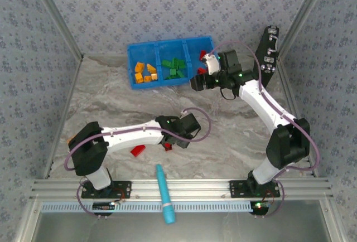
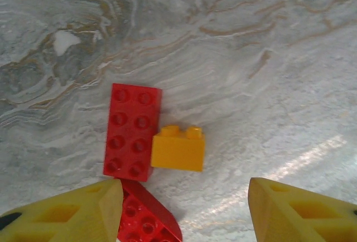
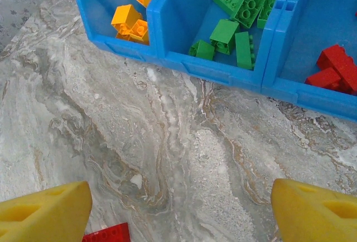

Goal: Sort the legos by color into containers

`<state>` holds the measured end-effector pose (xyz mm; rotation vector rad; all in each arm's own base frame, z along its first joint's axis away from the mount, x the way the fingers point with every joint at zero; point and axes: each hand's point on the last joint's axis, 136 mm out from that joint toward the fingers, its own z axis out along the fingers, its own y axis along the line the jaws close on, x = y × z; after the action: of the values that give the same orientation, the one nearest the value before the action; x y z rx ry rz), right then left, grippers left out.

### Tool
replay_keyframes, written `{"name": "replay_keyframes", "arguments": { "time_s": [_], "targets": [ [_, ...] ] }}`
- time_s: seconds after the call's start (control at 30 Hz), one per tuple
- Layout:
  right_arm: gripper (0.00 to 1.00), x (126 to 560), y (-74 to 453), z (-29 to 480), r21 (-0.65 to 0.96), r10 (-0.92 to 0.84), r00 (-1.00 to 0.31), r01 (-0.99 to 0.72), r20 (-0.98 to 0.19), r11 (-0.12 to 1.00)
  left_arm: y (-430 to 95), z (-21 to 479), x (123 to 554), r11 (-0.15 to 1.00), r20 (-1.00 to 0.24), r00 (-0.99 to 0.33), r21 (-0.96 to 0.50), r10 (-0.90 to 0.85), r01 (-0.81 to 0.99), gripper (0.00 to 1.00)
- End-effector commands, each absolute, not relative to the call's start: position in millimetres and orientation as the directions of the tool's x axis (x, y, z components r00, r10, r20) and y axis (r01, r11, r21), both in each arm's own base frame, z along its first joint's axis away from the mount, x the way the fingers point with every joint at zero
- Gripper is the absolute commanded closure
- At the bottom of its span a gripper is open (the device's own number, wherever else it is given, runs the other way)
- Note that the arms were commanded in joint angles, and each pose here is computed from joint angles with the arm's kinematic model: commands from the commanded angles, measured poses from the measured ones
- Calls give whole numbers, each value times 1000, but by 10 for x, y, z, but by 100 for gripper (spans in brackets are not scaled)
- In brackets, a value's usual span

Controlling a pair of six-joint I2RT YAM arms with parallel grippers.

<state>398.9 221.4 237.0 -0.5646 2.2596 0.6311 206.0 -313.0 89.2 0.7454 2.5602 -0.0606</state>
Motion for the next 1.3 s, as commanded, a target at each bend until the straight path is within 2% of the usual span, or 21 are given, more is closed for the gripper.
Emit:
{"name": "replay_keyframes", "arguments": {
  "time_s": [0.0, 0.9, 1.27],
  "targets": [
    [15, 3924, 2191, 2456, 285, -196, -653, -554, -732, 782, -3047, 834, 2126, 865, -469, -737, 143, 487, 481, 38],
    [16, 3982, 2239, 2454, 282, -210, -662, -556, -720, 782, -3222, 445, 2122, 859, -436, -747, 149, 501, 489, 39],
    [16, 3991, 2232, 2419, 280, -216, -667, -553, -713, 785, -3222, 428, 2141, 861, -438, -747, 158, 500, 484, 42]
  ]
}}
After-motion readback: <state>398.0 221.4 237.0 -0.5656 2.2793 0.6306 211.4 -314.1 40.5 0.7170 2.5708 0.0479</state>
